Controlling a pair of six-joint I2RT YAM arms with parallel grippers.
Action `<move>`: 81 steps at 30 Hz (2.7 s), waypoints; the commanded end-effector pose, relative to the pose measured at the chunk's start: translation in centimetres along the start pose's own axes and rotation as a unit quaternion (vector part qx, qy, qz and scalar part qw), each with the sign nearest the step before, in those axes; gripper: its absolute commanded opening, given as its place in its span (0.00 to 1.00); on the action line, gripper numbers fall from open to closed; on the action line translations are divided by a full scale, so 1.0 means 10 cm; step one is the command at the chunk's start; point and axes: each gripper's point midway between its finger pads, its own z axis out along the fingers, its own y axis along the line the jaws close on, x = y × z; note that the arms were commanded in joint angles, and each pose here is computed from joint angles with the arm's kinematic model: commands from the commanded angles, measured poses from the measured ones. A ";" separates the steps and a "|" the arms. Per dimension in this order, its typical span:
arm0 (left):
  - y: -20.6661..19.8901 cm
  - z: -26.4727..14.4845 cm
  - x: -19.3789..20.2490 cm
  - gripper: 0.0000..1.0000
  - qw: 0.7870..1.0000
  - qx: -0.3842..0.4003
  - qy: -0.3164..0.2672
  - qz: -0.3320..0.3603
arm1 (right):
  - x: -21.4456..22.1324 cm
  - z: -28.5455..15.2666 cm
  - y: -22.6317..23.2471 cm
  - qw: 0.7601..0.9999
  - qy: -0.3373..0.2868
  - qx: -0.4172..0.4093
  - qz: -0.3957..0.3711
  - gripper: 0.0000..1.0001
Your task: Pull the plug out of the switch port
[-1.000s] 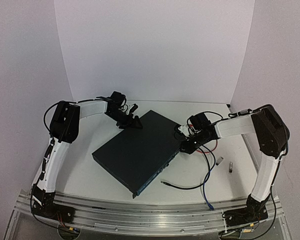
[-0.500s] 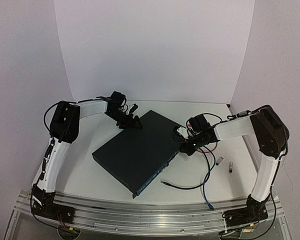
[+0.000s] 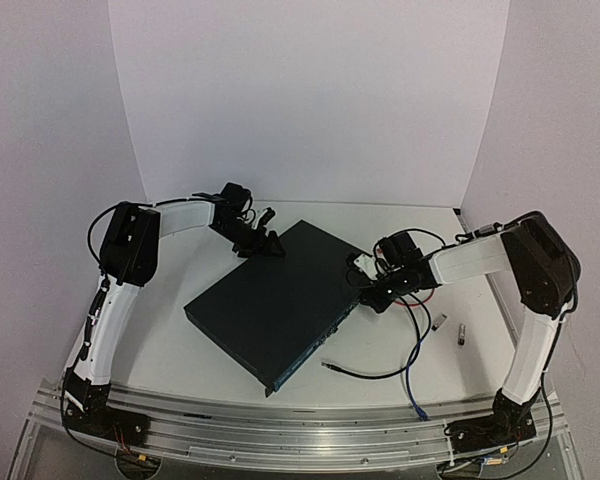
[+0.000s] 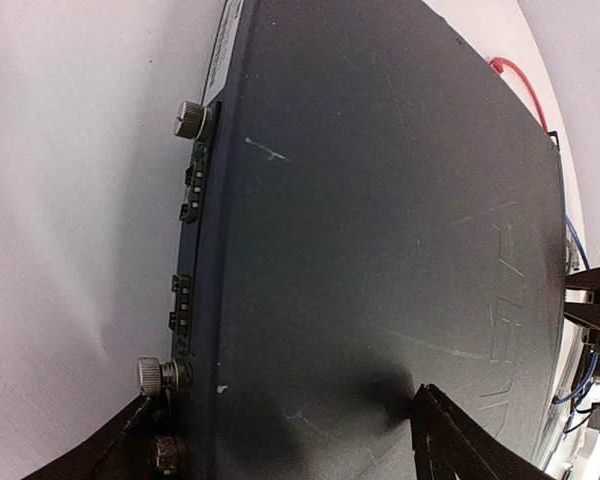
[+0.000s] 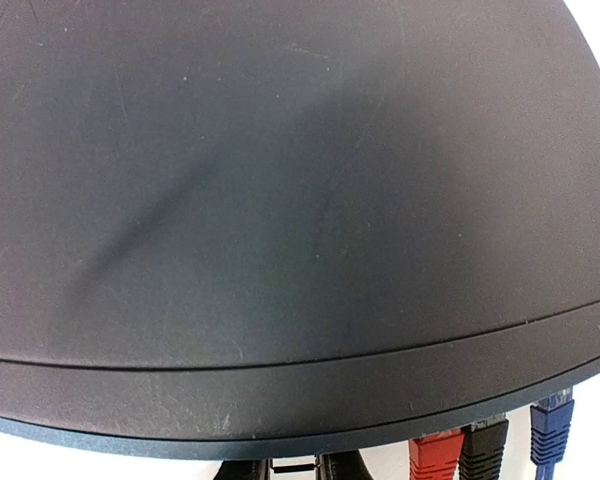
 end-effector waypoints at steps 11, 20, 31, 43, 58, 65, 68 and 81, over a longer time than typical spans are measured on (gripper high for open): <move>0.49 0.40 0.50 0.81 0.994 -0.080 0.064 -0.038 | 0.28 -0.24 0.03 0.996 0.017 0.019 0.084 0.00; 0.61 0.47 0.63 0.78 0.990 -0.097 0.086 -0.049 | 0.62 -0.17 0.09 0.989 0.059 0.021 0.136 0.00; 0.81 0.53 0.86 0.76 0.983 -0.131 0.120 -0.050 | 1.02 -0.07 0.10 0.980 0.095 0.042 0.170 0.00; 0.89 0.56 0.90 0.75 0.981 -0.143 0.121 -0.049 | 0.60 -0.82 -0.12 0.981 0.121 0.088 0.122 0.00; 0.90 0.55 0.86 0.74 0.983 -0.137 0.111 -0.058 | 0.94 -0.79 0.35 0.961 0.151 -0.010 0.231 0.00; 0.80 0.54 0.80 0.75 0.986 -0.114 0.105 -0.056 | 0.96 -0.49 0.24 0.960 0.180 0.074 0.201 0.00; 0.76 0.52 0.79 0.75 0.987 -0.109 0.102 -0.055 | 0.90 -0.45 0.24 0.962 0.139 0.104 0.209 0.00; 0.71 0.49 0.78 0.75 0.989 -0.099 0.097 -0.057 | 0.73 -0.36 0.57 0.969 0.054 0.058 0.234 0.00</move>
